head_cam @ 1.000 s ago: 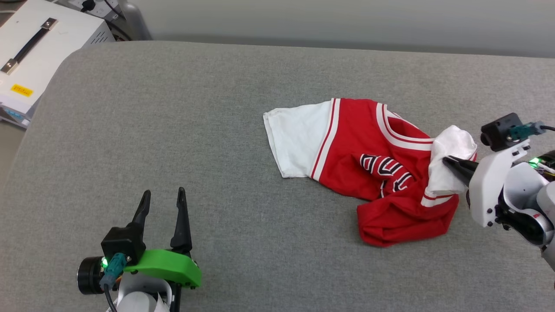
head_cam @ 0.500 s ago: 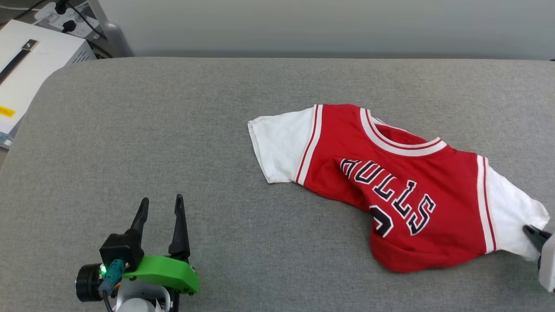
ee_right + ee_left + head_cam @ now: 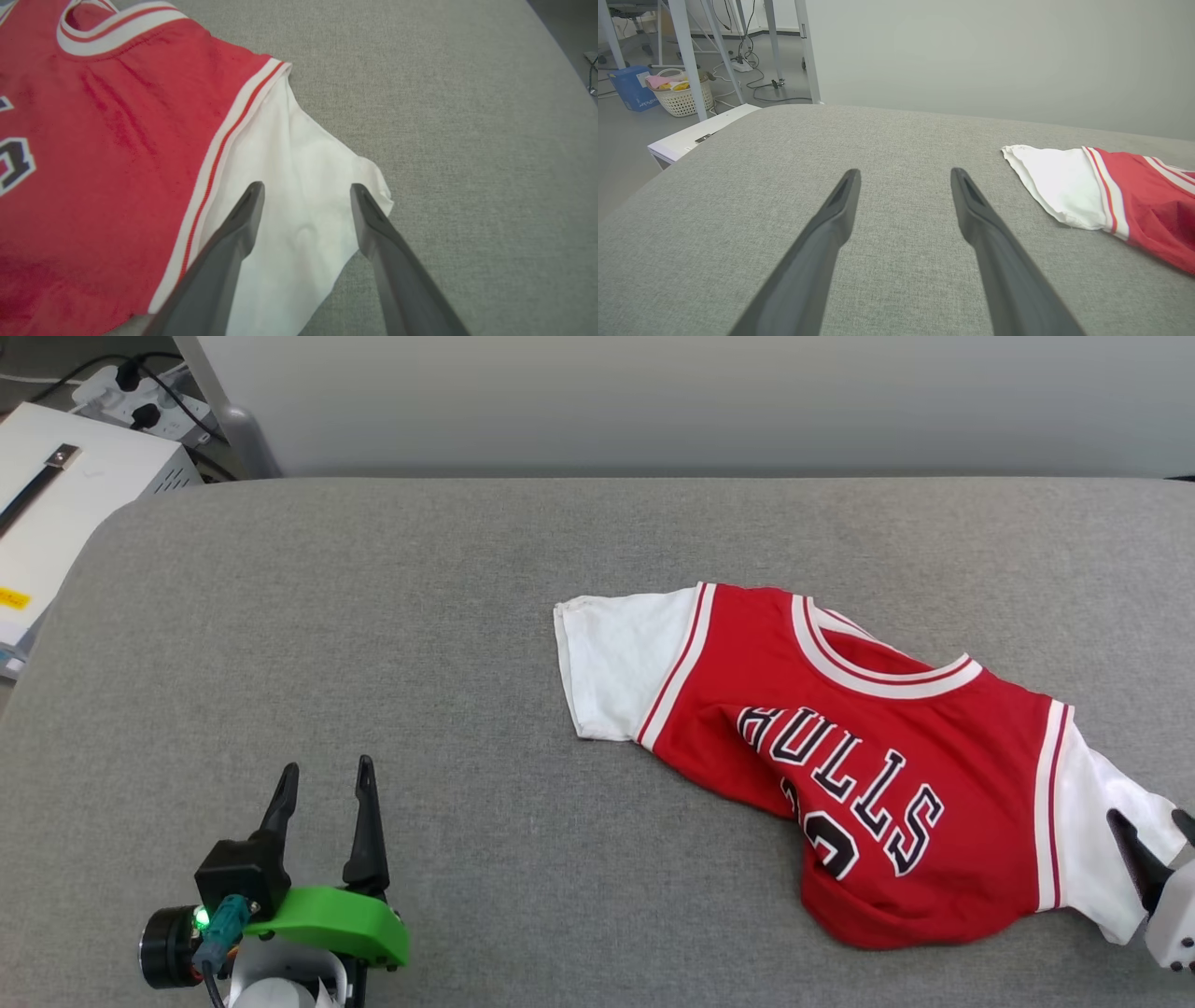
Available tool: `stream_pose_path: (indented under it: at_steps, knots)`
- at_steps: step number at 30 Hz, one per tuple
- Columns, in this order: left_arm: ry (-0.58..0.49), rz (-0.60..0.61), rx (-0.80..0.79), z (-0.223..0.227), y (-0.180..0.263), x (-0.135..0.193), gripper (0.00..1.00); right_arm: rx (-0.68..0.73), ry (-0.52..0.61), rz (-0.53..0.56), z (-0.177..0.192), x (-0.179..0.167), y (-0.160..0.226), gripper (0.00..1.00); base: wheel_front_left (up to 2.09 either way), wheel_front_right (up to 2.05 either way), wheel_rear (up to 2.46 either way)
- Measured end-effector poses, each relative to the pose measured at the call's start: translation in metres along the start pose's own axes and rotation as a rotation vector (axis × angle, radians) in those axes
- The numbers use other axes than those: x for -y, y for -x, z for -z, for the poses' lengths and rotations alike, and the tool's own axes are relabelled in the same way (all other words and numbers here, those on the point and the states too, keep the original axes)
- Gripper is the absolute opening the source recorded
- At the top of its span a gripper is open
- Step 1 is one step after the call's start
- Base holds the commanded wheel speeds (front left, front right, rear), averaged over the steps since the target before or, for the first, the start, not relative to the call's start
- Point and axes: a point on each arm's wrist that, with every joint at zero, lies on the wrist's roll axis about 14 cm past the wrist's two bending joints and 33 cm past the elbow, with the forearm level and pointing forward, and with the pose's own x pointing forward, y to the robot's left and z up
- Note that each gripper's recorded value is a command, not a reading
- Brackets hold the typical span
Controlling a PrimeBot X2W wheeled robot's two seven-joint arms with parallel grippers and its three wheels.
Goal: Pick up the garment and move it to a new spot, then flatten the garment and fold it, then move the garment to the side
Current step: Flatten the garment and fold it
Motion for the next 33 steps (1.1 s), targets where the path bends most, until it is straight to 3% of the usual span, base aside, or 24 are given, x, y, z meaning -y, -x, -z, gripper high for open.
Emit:
stream_pose_path:
  at_steps: [5,10,19,26,33]
  knots:
    - [-0.026,0.041,0.052,-0.018,-0.010,0.004,1.00,0.224,0.027,0.010,-0.048,-0.007,0.009,1.00,0.00,0.00,0.00]
    - [-0.086,0.155,0.132,-0.049,-0.041,0.025,1.00,0.403,0.032,0.014,-0.081,-0.027,0.023,1.00,0.00,0.00,0.00]
    - [-0.177,0.344,0.172,-0.111,-0.120,0.071,1.00,0.507,0.002,-0.009,-0.090,-0.069,0.025,1.00,0.00,0.00,0.00]
    - [-0.174,0.486,-0.045,-0.103,-0.170,0.116,1.00,0.467,-0.012,-0.015,-0.071,-0.078,0.012,1.00,0.00,0.00,0.00]
    - [-0.282,0.584,-0.504,-0.028,-0.186,0.142,1.00,0.420,-0.015,-0.017,-0.058,-0.080,-0.005,1.00,0.00,0.00,0.00]
